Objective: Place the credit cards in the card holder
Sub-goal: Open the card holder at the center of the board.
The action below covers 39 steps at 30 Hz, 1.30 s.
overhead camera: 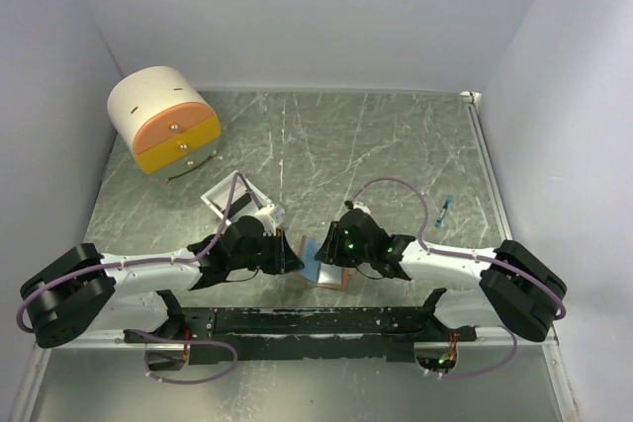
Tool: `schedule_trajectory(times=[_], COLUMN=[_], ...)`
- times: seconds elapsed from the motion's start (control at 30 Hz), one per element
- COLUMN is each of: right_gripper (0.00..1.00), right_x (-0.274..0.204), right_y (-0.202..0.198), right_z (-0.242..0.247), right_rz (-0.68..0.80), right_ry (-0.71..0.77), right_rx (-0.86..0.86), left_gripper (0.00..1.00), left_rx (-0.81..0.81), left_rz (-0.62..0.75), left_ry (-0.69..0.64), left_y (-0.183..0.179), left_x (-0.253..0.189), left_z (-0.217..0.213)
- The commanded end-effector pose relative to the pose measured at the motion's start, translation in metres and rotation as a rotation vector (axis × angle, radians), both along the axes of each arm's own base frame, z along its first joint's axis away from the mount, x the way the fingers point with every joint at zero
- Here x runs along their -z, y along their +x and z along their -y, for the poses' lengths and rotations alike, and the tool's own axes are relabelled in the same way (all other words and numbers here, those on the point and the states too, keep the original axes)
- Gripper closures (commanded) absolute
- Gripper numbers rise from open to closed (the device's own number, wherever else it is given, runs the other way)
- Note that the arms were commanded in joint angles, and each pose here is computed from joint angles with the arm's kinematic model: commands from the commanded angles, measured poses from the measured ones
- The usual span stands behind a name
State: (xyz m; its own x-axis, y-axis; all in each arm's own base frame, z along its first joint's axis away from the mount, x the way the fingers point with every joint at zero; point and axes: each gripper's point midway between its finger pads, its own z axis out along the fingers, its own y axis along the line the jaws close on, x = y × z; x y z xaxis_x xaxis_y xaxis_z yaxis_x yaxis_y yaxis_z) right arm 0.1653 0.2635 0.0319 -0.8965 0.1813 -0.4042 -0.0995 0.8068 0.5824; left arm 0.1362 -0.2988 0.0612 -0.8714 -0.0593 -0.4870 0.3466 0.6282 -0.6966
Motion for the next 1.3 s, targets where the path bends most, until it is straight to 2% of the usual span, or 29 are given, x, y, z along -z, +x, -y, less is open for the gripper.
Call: schedule_trajectory(times=[0.0,0.37,0.77,0.87,0.97,1.27], right_gripper=[0.65,0.74,0.75,0.75,0.75,0.75], right_x=[0.004,0.006,0.009,0.008,0.008,0.008], right_y=[0.0,-0.001,-0.003,-0.003,-0.002,-0.003], right_z=[0.008,0.015,0.019,0.018,0.018,0.019], right_rz=[0.015,0.03,0.028,0.032,0.034,0.033], right_ry=[-0.026,-0.051,-0.054,-0.052,-0.054,-0.053], right_rx=[0.013,0.012,0.016,0.015,0.014,0.016], left_gripper=[0.71,0.66,0.84,0.81,0.74,0.73], left_rx=[0.01,0.032,0.062,0.071,0.087,0.087], left_rz=[0.017,0.004,0.023,0.019,0.015,0.024], left_ry=[-0.03,-0.073,-0.15,-0.154,-0.168,-0.171], left_y=[0.001,-0.002,-0.005,-0.007,-0.009,-0.008], left_x=[-0.008,-0.011,-0.025,-0.025,-0.025,-0.027], left_z=[0.006,0.015,0.022,0.022,0.024,0.024])
